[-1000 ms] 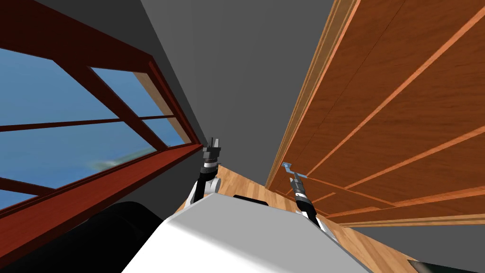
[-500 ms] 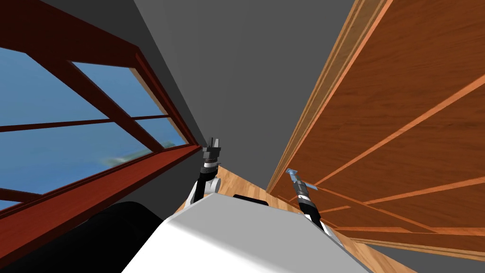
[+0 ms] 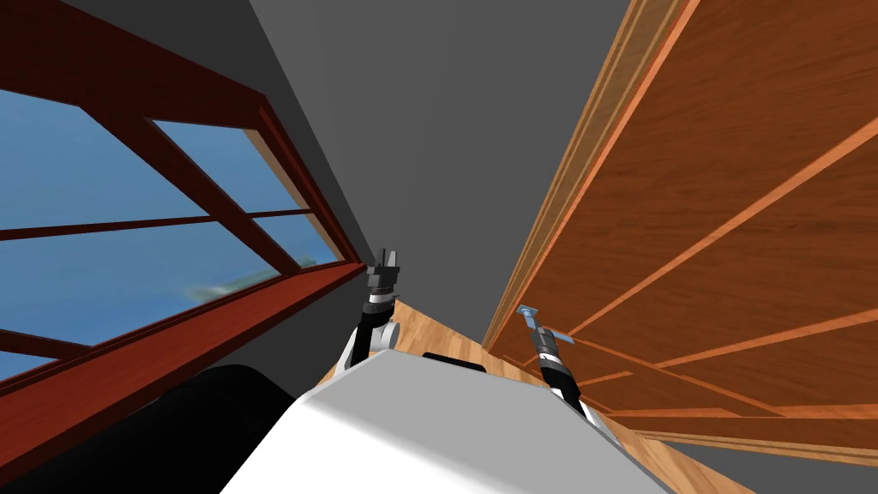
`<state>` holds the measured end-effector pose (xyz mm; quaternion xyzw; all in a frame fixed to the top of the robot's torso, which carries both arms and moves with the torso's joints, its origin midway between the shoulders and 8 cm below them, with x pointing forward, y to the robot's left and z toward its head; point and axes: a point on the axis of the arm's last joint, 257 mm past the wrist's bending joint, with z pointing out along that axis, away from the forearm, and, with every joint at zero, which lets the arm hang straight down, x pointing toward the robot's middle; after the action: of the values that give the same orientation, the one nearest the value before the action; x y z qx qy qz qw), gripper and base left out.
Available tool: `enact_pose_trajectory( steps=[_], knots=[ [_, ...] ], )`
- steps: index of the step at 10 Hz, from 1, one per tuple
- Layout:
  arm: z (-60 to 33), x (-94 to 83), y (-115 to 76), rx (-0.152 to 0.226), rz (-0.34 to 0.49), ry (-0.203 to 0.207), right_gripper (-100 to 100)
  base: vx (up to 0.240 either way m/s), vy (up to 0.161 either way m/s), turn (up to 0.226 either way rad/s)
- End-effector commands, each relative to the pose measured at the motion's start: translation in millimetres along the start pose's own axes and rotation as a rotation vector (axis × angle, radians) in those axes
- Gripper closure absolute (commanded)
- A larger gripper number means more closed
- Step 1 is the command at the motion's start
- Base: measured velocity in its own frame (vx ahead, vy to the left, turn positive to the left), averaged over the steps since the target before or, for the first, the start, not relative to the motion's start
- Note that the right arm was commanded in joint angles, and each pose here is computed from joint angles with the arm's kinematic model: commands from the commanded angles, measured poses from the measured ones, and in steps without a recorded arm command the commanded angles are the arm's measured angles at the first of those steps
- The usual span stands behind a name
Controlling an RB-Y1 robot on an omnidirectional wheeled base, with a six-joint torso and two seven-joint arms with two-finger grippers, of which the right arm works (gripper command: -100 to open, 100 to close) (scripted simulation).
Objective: Pull the door open
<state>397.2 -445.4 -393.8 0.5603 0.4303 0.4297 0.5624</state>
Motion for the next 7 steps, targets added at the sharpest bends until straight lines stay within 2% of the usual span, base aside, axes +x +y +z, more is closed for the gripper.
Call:
enact_pose_trajectory(
  steps=[1,4,7],
  knots=[
    [-2.1,0.5,0.5,-0.001,0.0,0.015,100,-0.123,-0.039,0.102],
    [-6.3,1.5,1.1,-0.003,-0.001,0.045,100,-0.174,-0.012,0.087],
    [-12.8,3.4,1.5,-0.002,0.0,0.089,100,-0.216,-0.059,0.116]
  ],
)
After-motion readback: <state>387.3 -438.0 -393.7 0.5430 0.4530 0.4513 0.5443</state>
